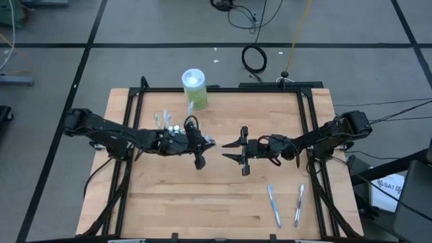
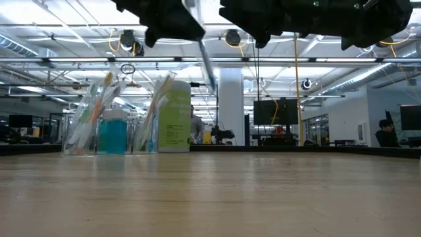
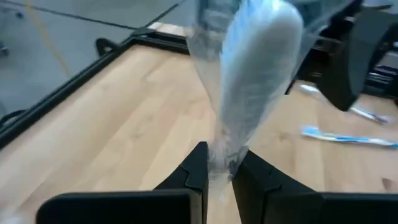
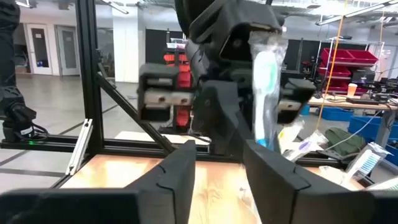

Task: Pick & Place toothbrushing station
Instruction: Put the left blue toothbrush into the transparent organizer

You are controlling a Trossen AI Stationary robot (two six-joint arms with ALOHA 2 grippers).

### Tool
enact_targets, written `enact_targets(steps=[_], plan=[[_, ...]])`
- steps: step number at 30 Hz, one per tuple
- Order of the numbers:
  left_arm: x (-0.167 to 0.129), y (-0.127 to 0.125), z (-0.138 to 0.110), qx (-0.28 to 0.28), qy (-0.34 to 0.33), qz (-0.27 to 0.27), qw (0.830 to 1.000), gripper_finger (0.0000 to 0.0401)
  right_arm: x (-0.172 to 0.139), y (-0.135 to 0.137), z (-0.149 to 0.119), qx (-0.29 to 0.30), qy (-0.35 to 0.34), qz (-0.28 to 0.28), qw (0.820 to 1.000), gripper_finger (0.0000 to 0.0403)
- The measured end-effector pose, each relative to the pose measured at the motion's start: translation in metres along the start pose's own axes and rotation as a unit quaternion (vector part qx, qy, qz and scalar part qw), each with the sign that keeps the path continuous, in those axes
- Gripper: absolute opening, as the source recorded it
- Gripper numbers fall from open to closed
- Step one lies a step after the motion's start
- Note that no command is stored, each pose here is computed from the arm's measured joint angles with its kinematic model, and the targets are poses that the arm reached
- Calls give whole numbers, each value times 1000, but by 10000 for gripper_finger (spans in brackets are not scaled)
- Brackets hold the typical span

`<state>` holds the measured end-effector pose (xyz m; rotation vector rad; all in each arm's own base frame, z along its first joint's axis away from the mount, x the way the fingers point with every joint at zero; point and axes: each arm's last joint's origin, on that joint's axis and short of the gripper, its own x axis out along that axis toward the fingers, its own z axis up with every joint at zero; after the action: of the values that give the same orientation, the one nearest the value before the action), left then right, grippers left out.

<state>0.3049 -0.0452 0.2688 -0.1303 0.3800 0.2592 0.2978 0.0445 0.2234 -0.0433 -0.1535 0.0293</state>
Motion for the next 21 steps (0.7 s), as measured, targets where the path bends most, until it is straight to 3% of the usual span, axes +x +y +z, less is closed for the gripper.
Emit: enact_targets(steps=[9, 16, 21], plan=[[-40, 11, -1, -13, 35, 101, 994, 46, 0, 0, -3, -2, 14, 0, 1000, 155], [-75, 7, 3, -58, 17, 105, 993, 46, 0, 0, -3, -2, 16, -1, 1000, 155], [-93, 14, -6, -72, 61, 124, 988, 47, 0, 0, -4, -2, 18, -1, 1000, 155]])
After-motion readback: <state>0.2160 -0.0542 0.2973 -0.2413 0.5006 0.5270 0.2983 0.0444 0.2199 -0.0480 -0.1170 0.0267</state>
